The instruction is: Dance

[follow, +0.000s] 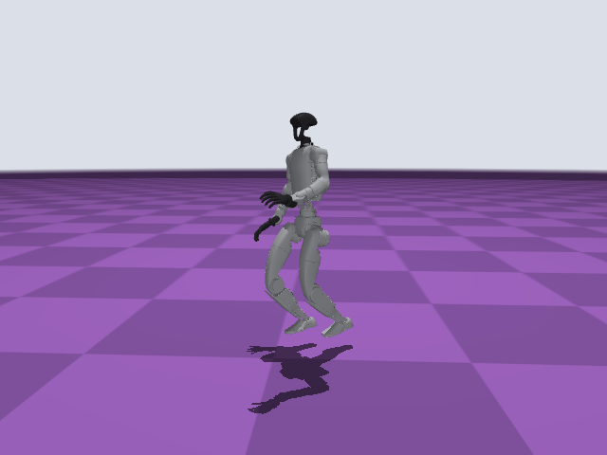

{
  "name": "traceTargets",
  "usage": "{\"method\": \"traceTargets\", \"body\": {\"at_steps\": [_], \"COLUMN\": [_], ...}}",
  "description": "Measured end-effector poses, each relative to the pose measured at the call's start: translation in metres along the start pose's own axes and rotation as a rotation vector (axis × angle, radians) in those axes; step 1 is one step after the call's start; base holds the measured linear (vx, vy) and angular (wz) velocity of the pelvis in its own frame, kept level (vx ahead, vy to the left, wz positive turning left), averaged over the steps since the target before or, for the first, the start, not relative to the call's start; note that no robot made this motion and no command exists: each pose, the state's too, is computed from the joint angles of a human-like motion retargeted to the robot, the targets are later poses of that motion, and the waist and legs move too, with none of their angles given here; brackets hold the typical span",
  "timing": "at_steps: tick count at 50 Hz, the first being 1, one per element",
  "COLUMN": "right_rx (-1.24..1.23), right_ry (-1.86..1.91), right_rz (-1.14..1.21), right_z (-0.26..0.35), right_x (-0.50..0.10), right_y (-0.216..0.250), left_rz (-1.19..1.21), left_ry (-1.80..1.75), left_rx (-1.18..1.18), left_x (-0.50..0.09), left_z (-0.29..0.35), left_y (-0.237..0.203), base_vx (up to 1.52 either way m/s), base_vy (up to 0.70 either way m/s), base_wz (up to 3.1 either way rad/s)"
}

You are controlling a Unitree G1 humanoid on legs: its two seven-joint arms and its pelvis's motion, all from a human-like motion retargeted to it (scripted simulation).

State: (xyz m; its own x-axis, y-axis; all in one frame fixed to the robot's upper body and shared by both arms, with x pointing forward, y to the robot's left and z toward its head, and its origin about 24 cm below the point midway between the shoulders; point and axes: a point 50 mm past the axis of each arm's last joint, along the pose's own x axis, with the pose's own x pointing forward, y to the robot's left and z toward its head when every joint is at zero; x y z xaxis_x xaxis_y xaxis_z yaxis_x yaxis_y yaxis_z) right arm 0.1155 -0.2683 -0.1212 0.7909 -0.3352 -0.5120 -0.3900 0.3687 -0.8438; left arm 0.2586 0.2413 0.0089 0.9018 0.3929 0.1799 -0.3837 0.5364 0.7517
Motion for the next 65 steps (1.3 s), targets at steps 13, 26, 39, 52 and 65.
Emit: {"method": "traceTargets", "body": {"at_steps": [13, 26, 39, 52, 65], "right_rx": [0.133, 0.445, 0.409, 0.058, -0.091], "right_ry": [0.316, -0.225, -0.597, -0.483, -0.100], "right_rz": [0.003, -0.309, -0.518, -0.184, -0.133], "right_z": [-0.053, 0.107, 0.188, 0.129, 0.011], "right_x": [-0.001, 0.054, 0.039, 0.036, 0.022], "right_y": [-0.014, -0.095, -0.155, -0.068, -0.040], "left_rz": [0.003, -0.543, -0.728, -0.397, -0.073], "left_ry": [-0.211, 0.239, 0.586, 0.516, 0.248], "left_rx": [-0.334, -0.224, -0.098, -0.053, -0.143], "left_x": [0.022, -0.087, -0.162, -0.117, -0.031], "left_z": [0.099, -0.007, -0.086, -0.108, -0.042], "left_y": [-0.008, -0.087, -0.073, -0.016, -0.005], "base_vx": [-0.25, 0.01, 0.10, 0.25, 0.29], "base_vy": [0.07, -0.13, -0.11, 0.05, 0.03], "base_wz": [0.15, -0.22, -0.44, -0.18, 0.20]}}
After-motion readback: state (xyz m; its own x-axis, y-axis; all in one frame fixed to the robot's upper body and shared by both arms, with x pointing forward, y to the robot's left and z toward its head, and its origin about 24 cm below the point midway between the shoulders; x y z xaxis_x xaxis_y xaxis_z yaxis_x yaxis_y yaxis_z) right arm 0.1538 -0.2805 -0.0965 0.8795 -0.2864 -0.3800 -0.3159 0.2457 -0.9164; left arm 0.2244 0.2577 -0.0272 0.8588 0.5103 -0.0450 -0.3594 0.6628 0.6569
